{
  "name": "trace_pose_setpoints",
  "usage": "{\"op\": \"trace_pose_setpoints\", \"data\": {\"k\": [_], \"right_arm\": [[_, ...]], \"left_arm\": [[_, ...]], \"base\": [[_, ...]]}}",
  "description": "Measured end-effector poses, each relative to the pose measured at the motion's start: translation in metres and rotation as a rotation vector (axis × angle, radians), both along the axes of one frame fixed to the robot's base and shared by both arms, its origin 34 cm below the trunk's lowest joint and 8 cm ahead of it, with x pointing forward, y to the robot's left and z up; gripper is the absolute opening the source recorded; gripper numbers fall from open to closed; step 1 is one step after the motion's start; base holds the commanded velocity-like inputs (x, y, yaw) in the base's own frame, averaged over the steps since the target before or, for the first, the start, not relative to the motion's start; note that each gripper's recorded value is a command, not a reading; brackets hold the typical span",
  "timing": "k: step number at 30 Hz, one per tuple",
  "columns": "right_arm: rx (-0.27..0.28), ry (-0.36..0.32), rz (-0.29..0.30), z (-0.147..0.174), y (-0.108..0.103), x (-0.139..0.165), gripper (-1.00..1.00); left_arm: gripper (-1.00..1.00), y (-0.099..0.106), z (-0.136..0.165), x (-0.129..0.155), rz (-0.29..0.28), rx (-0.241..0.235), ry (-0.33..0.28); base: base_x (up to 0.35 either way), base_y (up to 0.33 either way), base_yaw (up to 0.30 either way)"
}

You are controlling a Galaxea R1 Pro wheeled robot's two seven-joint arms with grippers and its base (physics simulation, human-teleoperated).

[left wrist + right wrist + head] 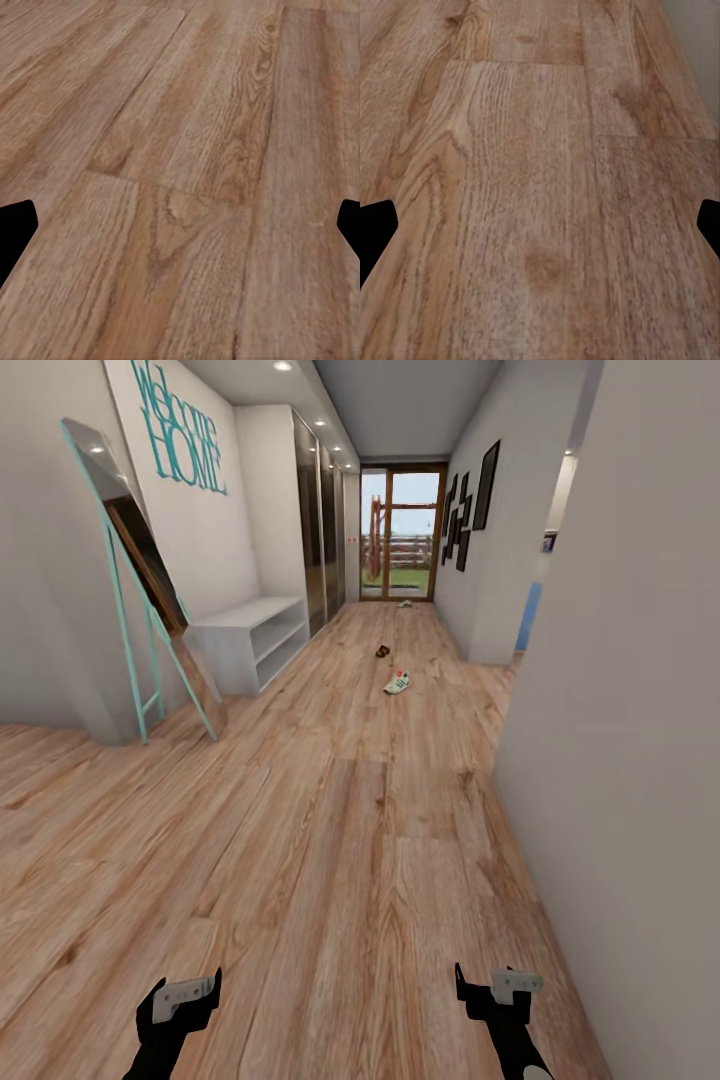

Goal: Pick up the two gym shoes and the two sandals from the corridor floor and place them onto the hallstand (shoe rack) in the corridor, making sure they are on the rack and not on the floor. Arrange them so the two gym shoes are next to each other and the two sandals are next to each other.

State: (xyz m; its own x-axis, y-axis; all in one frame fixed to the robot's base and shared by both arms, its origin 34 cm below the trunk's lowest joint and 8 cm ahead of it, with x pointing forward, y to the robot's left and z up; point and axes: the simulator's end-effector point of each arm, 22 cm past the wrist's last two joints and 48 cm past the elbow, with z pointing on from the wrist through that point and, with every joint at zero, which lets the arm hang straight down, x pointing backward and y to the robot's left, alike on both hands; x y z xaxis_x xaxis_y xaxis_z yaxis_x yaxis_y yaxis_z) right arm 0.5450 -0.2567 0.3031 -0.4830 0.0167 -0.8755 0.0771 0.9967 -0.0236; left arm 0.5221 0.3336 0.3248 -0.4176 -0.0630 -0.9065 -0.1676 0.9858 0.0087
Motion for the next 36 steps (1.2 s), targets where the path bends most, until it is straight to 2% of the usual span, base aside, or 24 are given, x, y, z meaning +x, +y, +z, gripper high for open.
{"op": "trace_pose_setpoints", "data": {"k": [16,36], "right_arm": [[0.000,0.000,0.000,0.0000,0.0002,0.0000,1.00],[0.001,0.000,0.000,0.0000,0.0009,0.0000,1.00]], "left_arm": [[1.00,-0.0008,-0.0005,0.0003,-0.002,-0.001,0.003],[1.00,-0.0026,-0.0003,0.0017,-0.003,-0.004,0.003]], "base": [[0.077,0.000,0.000],[0.281,-0.021,0.000]]}}
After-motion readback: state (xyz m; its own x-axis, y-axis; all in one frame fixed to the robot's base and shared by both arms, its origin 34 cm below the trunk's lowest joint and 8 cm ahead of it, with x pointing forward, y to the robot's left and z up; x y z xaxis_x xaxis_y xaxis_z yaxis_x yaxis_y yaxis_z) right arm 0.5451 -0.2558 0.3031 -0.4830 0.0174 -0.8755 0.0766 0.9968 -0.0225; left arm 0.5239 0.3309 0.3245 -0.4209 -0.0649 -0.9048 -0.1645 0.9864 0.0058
